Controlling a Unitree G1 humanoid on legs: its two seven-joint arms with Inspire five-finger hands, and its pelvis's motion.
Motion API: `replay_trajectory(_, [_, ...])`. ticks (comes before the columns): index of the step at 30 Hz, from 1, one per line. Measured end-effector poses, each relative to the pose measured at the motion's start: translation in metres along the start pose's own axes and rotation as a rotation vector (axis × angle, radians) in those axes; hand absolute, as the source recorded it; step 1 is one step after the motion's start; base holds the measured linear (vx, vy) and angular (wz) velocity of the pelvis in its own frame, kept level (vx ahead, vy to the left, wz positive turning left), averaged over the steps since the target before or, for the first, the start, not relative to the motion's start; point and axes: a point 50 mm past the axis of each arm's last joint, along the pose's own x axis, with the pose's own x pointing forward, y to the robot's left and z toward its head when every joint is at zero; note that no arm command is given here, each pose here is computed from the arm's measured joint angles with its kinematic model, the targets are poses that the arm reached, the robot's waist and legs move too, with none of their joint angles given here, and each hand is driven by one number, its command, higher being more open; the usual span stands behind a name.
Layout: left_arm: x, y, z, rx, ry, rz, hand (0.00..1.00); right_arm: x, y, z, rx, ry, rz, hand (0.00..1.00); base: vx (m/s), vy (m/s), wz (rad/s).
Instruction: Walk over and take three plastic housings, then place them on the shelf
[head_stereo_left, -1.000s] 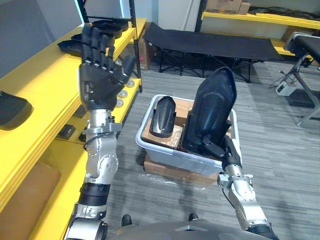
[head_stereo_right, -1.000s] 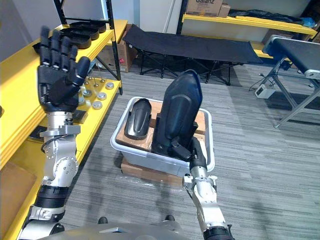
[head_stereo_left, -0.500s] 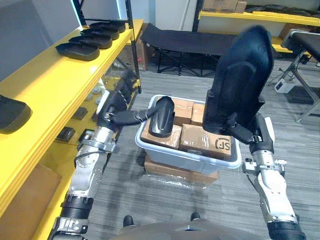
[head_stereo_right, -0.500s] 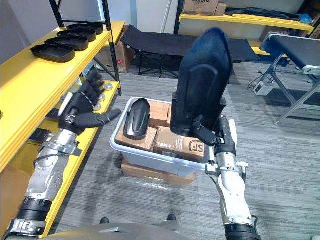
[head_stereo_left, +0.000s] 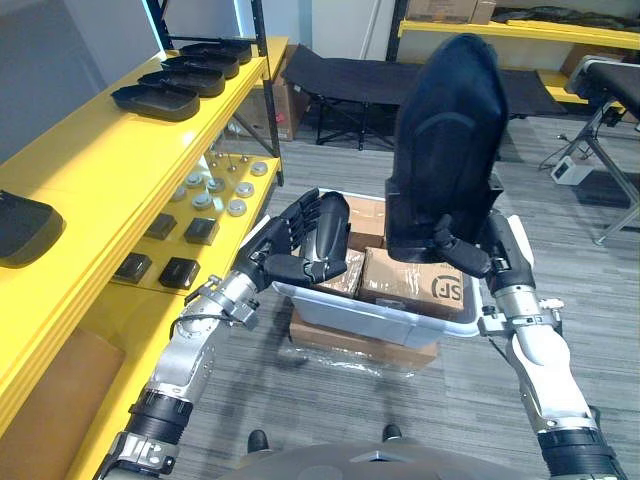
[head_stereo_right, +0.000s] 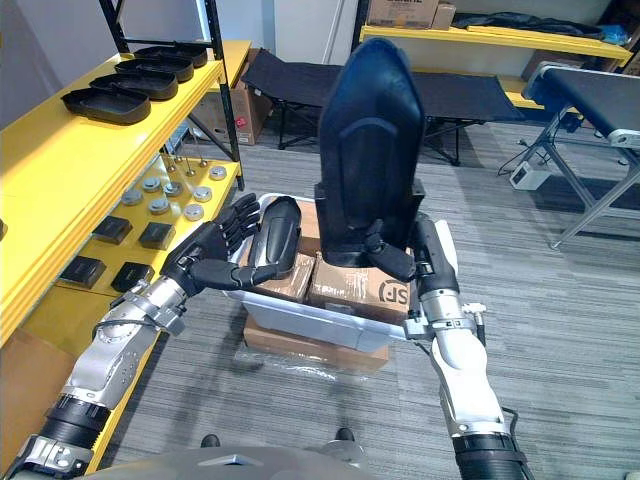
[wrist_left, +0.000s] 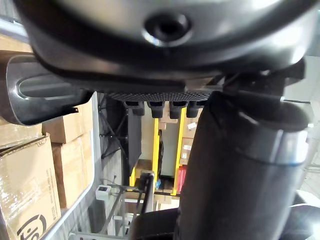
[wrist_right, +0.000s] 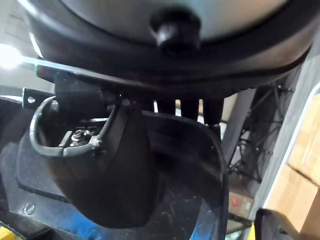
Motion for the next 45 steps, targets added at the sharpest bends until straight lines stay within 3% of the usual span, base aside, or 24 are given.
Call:
replay_trajectory(9, [0.02, -0.034, 0.011, -0.139, -0.11, -0.032, 1.0, -0.002, 0.05, -0.002, 0.102, 0.007, 0.174, 0.0, 0.0, 0.0, 0.03])
replay_trajectory(27, [0.034, -0.044, 0.019, -0.191, -0.153, -0.022, 1.0, -0.01, 0.081, -0.017, 0.166, 0.084, 0.255, 0.0, 0.0, 0.0, 0.01])
replay_trajectory(28, [0.034, -0.044, 0.018, -0.181, -0.143, -0.02, 0.0, -0.011, 0.082, -0.018, 0.168, 0.091, 0.259, 0.0, 0.0, 0.0, 0.0])
replay_trajectory(36, [0.036, -0.046, 0.01, -0.068, -0.026, -0.056, 0.0, -0.014, 0.084, -0.027, 0.168, 0.133, 0.24, 0.0, -0.01, -0.003, 0.04])
replay_trajectory(45, [0.04, -0.015, 0.001, 0.03, 0.101, -0.015, 0.0, -0.023, 0.103, -0.03, 0.156, 0.161, 0.33, 0.0, 0.0, 0.0, 0.0])
